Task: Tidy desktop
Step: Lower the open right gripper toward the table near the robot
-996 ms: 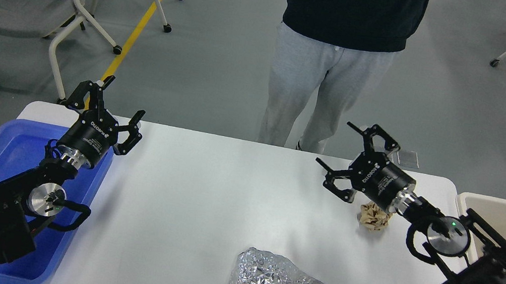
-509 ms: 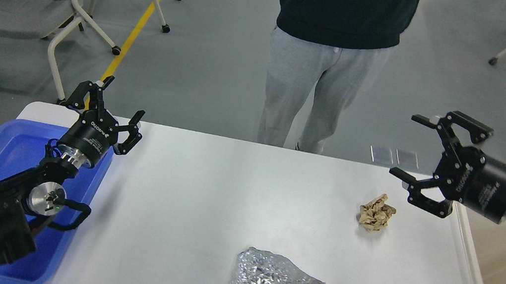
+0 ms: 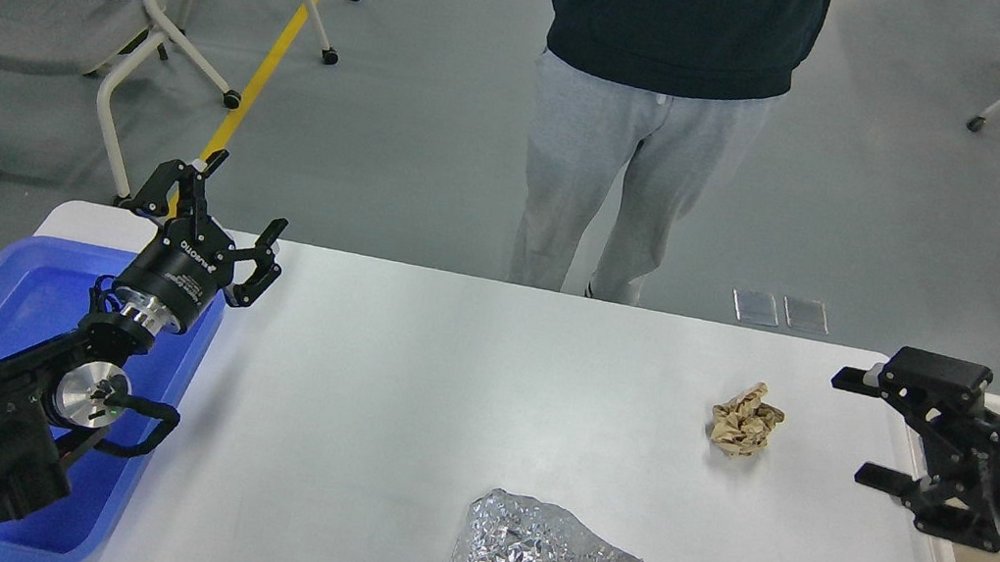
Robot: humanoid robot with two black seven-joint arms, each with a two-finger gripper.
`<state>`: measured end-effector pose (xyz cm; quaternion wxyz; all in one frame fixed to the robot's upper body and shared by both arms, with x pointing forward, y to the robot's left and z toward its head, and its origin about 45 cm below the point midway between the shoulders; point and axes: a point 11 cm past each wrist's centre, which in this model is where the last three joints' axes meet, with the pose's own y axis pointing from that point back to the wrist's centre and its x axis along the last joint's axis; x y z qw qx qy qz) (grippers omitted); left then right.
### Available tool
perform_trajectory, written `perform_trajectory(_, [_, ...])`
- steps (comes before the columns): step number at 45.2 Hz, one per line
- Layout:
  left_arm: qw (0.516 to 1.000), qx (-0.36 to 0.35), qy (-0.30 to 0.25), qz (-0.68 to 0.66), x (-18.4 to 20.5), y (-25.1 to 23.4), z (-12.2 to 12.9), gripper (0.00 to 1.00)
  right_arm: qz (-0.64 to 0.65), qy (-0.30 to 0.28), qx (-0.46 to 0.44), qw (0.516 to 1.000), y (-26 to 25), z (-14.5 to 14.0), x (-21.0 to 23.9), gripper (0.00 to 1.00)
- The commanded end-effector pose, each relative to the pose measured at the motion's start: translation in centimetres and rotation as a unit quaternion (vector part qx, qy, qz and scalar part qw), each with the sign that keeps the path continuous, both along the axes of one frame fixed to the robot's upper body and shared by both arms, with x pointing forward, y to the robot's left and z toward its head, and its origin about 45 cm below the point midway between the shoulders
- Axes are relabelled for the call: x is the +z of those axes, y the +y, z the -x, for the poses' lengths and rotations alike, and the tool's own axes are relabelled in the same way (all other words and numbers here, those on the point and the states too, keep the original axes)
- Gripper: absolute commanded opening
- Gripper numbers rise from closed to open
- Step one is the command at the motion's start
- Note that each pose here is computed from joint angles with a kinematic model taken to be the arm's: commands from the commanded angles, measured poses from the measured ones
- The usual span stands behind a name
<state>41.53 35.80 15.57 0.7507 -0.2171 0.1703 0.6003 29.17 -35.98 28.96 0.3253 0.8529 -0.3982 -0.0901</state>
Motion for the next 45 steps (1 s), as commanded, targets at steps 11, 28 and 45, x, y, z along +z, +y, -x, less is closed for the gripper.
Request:
perform_trajectory(11, [1.0,0.0,0.0,0.0,0.0,0.0,0.0,1.0,0.107,0.105,0.092,0.984,1.1,6.2,-9.8,1.0])
perform_trajectory(28, [1.0,-0.001,0.0,0.0,0.0,0.0,0.0,1.0,0.099,0.119,0.141,0.978,5.1,6.6,-14.3,1.0])
perform_trajectory(45, [1.0,0.0,0.0,0.0,0.0,0.0,0.0,1.0,0.091,0.11,0.154,0.978,8.2,5.0,-17.5,1.0])
